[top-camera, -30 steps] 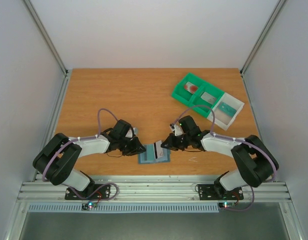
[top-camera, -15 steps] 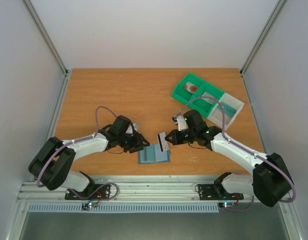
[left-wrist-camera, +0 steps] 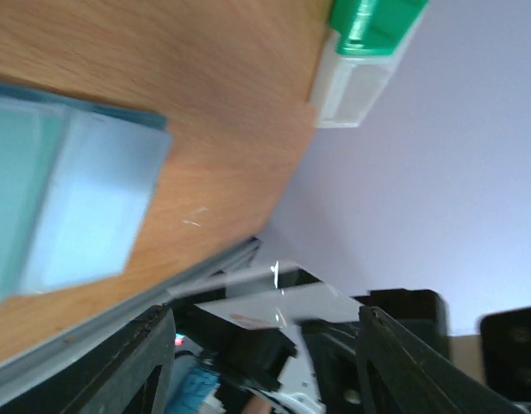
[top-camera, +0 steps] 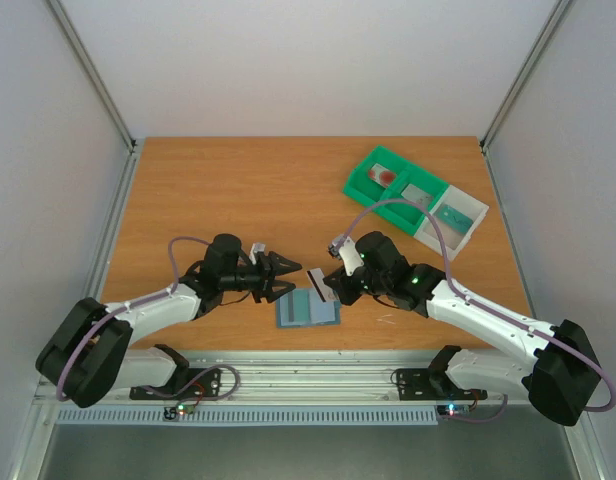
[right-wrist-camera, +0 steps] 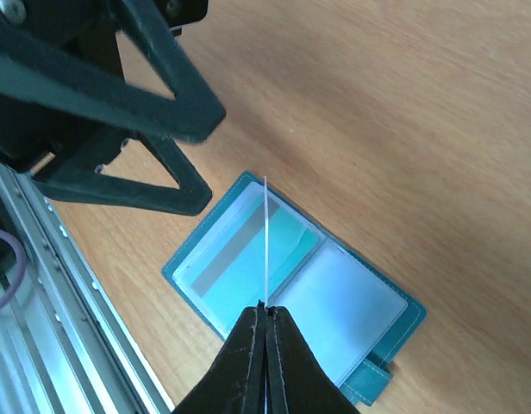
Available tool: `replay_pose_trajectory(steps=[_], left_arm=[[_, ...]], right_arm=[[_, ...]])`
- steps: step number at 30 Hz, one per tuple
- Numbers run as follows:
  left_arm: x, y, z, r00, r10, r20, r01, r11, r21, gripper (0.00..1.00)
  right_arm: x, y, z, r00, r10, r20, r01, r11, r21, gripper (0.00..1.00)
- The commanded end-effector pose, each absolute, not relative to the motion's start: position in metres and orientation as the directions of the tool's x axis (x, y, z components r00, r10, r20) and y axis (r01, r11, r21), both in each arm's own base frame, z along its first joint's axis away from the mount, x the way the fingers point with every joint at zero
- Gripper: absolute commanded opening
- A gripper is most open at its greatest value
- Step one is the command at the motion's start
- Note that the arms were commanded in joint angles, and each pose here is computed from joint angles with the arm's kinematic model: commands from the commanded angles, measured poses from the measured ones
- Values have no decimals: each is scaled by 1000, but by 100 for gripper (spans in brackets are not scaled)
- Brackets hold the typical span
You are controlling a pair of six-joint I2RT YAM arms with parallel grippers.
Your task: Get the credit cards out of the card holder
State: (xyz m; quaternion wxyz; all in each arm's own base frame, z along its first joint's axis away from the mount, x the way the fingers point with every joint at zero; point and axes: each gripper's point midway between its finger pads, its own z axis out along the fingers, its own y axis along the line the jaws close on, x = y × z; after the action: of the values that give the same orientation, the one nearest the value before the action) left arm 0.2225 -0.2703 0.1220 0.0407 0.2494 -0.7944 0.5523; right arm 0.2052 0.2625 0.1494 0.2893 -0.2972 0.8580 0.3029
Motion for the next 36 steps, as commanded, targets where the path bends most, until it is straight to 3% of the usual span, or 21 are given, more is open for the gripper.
replay_pose_trajectory(steps=[1,8,20,28,34,36], left_arm=[[225,-273,167,-843,-331,425,-467,57,-882,59],[222,-271,169,-822,-314,476,-501,-2,-866,65],[218,-274,167,-810,-258,526,-528,-66,-846,56],[217,-275,166,-816,-230,530,-525,-87,-846,36],[216,-278,167,-826,-193,530,-518,-113,-848,5],[216,-279,167,-834,-176,524,-509,-122,-852,1]], right_arm=[[211,274,171,-492,-396,-776,-780,597,189,1],[208,285,173,-389,-443,-808,-815,575,77,1],[199,308,173,-174,-583,-794,-846,501,-184,1],[198,312,164,-145,-630,-763,-832,494,-251,1],[198,310,165,-119,-655,-746,-814,495,-305,2],[197,308,165,-138,-660,-738,-816,498,-293,6]])
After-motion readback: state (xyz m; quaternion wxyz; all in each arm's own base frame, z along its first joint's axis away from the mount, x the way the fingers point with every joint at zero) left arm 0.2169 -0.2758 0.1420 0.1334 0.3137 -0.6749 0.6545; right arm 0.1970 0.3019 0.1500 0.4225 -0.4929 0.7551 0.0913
